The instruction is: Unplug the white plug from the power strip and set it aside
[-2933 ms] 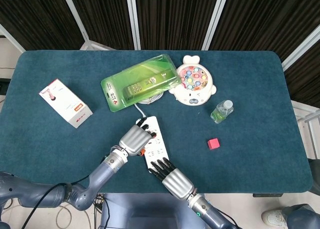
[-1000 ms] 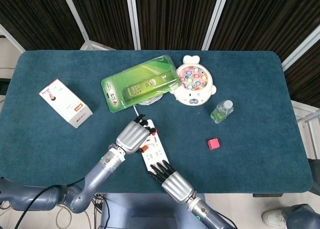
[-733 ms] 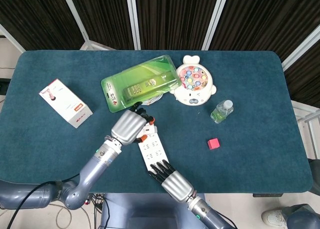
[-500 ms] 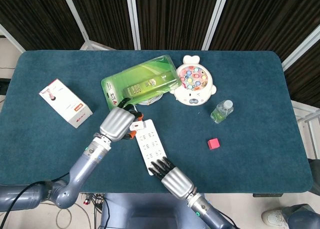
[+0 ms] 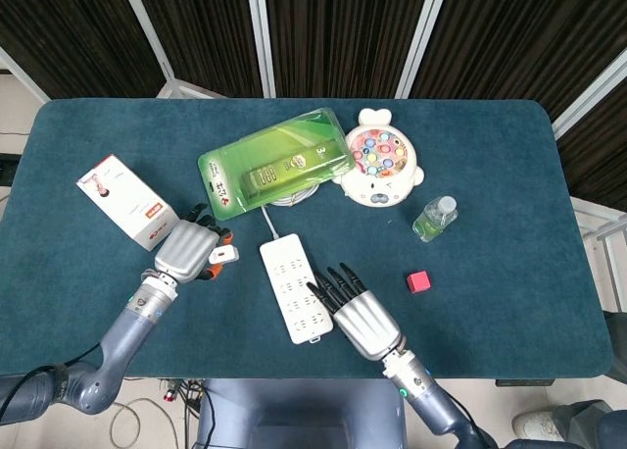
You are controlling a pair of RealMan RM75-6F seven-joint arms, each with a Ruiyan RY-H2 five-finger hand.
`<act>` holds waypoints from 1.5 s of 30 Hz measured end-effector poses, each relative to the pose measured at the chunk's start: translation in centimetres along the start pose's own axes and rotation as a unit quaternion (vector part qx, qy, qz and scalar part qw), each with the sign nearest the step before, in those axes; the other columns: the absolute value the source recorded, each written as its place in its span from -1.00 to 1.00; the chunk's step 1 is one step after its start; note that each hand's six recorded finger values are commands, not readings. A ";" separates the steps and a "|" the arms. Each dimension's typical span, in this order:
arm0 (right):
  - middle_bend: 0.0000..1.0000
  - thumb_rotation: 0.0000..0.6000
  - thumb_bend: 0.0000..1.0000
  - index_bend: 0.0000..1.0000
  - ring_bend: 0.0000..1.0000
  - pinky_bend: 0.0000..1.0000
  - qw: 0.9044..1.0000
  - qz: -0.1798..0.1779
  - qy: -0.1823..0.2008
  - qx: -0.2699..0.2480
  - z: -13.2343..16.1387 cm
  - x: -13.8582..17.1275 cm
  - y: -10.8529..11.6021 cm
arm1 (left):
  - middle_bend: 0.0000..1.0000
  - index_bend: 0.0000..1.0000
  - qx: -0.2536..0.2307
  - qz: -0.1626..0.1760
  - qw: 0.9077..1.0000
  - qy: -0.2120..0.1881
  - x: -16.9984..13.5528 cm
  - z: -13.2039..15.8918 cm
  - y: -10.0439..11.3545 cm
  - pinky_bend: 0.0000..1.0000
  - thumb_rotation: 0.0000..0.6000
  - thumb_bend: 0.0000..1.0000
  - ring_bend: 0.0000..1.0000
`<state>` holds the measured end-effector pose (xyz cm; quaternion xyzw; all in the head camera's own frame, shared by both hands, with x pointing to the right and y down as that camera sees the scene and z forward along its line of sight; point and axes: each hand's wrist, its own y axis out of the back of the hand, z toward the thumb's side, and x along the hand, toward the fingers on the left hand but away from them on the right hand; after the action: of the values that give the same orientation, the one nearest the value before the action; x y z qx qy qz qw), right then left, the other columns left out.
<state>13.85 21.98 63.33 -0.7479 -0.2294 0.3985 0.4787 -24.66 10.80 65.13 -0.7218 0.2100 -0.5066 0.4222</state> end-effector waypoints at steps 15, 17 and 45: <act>-0.87 1.00 0.34 -1.00 -0.94 -0.88 0.998 -0.013 -0.055 0.012 -4.5 1.5 1.8 | -0.61 -0.59 -0.020 -0.024 0.998 0.063 -0.8 -3.4 -3.1 -1.00 1.00 -0.81 -0.81; -0.88 1.00 0.25 -1.00 -0.96 -0.89 0.998 -0.017 -0.064 0.013 -5.1 1.8 2.1 | -0.62 -0.59 -0.025 -0.020 0.997 0.066 -1.2 -3.6 -2.9 -1.00 1.00 -0.81 -0.81; -1.00 1.00 -0.27 -1.00 -1.00 -1.00 0.964 -0.071 -0.256 -0.017 -18.5 18.5 4.7 | -0.84 -0.85 -0.086 0.119 0.971 0.188 -21.9 -12.1 -2.4 -1.00 1.00 -0.87 -0.90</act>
<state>39.43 23.47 56.24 -0.6110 -0.4038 0.5373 0.4182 -44.66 23.34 56.58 -0.6170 0.4126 -0.5592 0.3692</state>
